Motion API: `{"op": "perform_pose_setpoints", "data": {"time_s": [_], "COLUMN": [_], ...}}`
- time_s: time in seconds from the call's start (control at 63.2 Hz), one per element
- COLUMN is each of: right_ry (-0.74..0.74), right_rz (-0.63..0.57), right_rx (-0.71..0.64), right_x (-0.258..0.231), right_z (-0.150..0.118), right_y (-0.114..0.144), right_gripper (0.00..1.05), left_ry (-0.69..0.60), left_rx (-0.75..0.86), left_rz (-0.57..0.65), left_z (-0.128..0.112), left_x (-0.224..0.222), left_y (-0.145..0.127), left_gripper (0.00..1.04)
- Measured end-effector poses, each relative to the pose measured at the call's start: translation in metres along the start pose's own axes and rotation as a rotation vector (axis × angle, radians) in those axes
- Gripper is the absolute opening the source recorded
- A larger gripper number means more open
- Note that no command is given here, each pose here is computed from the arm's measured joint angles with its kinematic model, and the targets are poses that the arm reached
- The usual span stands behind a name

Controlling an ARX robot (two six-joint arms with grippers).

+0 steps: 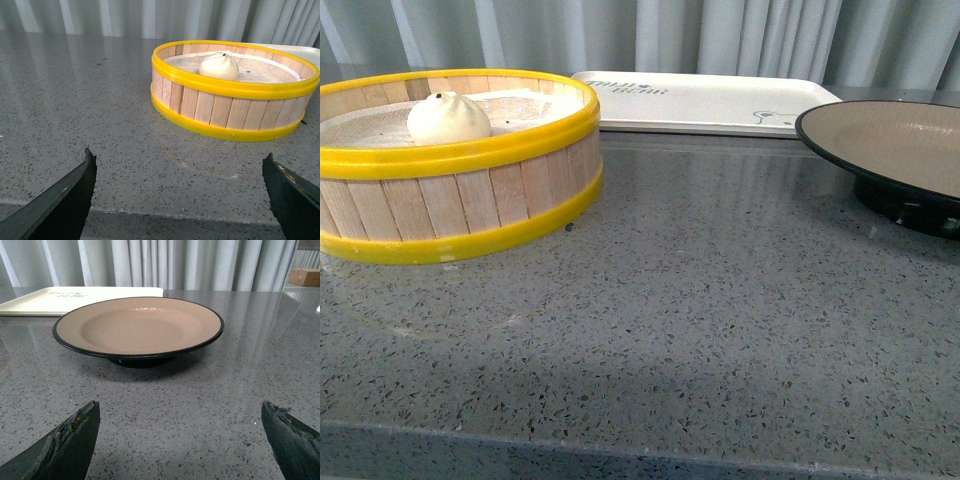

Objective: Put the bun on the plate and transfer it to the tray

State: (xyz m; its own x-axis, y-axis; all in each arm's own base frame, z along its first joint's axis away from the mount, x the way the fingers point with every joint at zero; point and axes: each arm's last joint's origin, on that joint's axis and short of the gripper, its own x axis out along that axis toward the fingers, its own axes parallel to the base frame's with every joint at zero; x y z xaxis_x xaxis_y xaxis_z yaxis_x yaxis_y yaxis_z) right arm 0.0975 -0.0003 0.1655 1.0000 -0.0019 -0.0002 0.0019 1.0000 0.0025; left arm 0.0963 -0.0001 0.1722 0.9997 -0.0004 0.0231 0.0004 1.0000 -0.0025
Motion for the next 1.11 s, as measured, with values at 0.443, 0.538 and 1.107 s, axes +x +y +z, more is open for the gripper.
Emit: {"op": "perform_pose_setpoints", "data": {"time_s": [0.443,0.538,1.107], "right_ry": [0.000,0.000,-0.001], "right_rz": [0.000,0.000,0.004], "right_rx": [0.000,0.000,0.000], "right_x": [0.0000,0.0000,0.0000], "right_z": [0.0000,0.0000,0.0001], "right_y": [0.0000,0.0000,0.0001], "right_gripper": [0.96,0.96,0.96], "left_ry": [0.000,0.000,0.491], "left_rx": [0.000,0.000,-0.121], "left_rz": [0.000,0.000,-0.114], "left_z": [0.0000,0.0000,0.0064], "left_x": [0.0000,0.0000,0.0059], "left_y": [0.0000,0.0000,0.0030], "left_gripper": [0.98,0.98,0.98]}}
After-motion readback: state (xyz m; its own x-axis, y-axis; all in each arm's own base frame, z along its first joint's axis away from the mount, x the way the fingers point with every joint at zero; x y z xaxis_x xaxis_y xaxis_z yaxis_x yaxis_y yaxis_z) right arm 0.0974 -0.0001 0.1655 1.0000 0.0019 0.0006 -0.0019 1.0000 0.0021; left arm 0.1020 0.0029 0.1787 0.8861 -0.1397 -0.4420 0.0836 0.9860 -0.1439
